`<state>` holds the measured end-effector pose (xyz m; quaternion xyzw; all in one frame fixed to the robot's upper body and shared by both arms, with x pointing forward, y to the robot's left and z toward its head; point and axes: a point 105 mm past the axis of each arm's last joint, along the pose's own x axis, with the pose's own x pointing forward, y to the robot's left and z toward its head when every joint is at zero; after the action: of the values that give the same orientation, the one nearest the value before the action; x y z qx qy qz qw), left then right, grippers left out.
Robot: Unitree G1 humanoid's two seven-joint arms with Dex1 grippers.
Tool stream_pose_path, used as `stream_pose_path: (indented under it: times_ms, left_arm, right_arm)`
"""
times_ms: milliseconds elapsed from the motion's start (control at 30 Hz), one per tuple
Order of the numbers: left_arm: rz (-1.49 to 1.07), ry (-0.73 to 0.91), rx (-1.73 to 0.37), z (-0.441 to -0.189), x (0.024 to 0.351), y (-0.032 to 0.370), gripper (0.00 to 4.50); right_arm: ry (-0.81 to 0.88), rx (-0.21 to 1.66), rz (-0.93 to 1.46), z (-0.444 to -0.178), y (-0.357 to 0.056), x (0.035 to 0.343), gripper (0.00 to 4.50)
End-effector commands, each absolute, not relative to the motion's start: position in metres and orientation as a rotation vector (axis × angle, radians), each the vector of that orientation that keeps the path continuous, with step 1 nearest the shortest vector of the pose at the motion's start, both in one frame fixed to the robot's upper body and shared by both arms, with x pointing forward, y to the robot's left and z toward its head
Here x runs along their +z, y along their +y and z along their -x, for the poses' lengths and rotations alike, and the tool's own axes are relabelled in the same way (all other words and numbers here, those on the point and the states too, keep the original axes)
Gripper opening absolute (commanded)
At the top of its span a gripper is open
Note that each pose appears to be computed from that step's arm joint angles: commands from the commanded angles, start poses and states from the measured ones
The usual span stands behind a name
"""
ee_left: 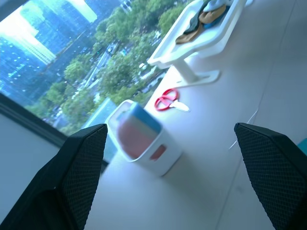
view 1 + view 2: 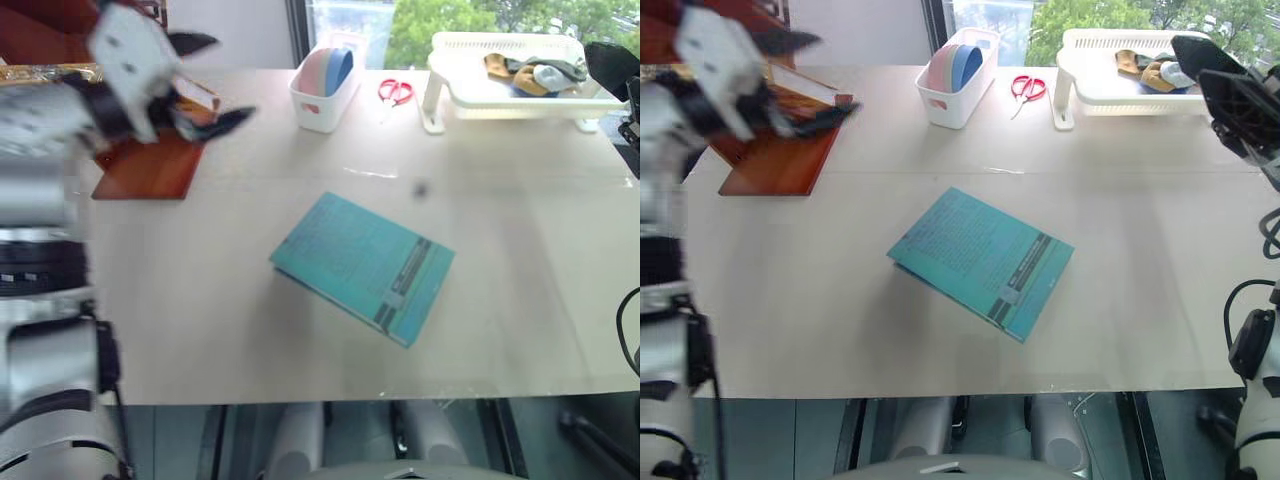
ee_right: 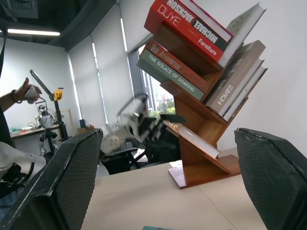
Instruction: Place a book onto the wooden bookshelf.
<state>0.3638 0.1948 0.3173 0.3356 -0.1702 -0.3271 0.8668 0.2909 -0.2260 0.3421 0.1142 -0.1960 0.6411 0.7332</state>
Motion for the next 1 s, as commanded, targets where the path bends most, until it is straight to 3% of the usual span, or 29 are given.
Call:
stream_pose_path:
  times_ms: [33, 200, 367, 500, 700, 1000]
  left_arm:
    - [-0.618, -0.471, -0.528, -0.377, 0.320, 0.181, 4.45]
    - [-0.558, -0.508, -0.325, -0.402, 0.306, 0.177, 4.45]
    - [-0.594, -0.505, 0.015, -0.417, 0.319, 0.223, 4.45]
    - [-0.610, -0.492, 0.136, -0.420, 0.323, 0.247, 4.45]
    - [-0.612, -0.486, 0.125, -0.423, 0.324, 0.248, 4.45]
    - [-0.569, -0.387, -0.196, -0.414, 0.288, 0.208, 4.45]
  right_arm:
    - [-0.469, 1.410, -0.192, -0.279, -0.231, 0.355, 4.50]
    - [-0.471, 1.390, -0.180, -0.274, -0.235, 0.356, 4.50]
    - [-0.467, 1.365, -0.167, -0.270, -0.239, 0.356, 4.50]
    - [-0.466, 1.356, -0.165, -0.267, -0.240, 0.356, 4.50]
    - [-0.460, 1.335, -0.166, -0.268, -0.242, 0.353, 4.50]
    - [-0.421, 1.328, -0.203, -0.273, -0.242, 0.338, 4.50]
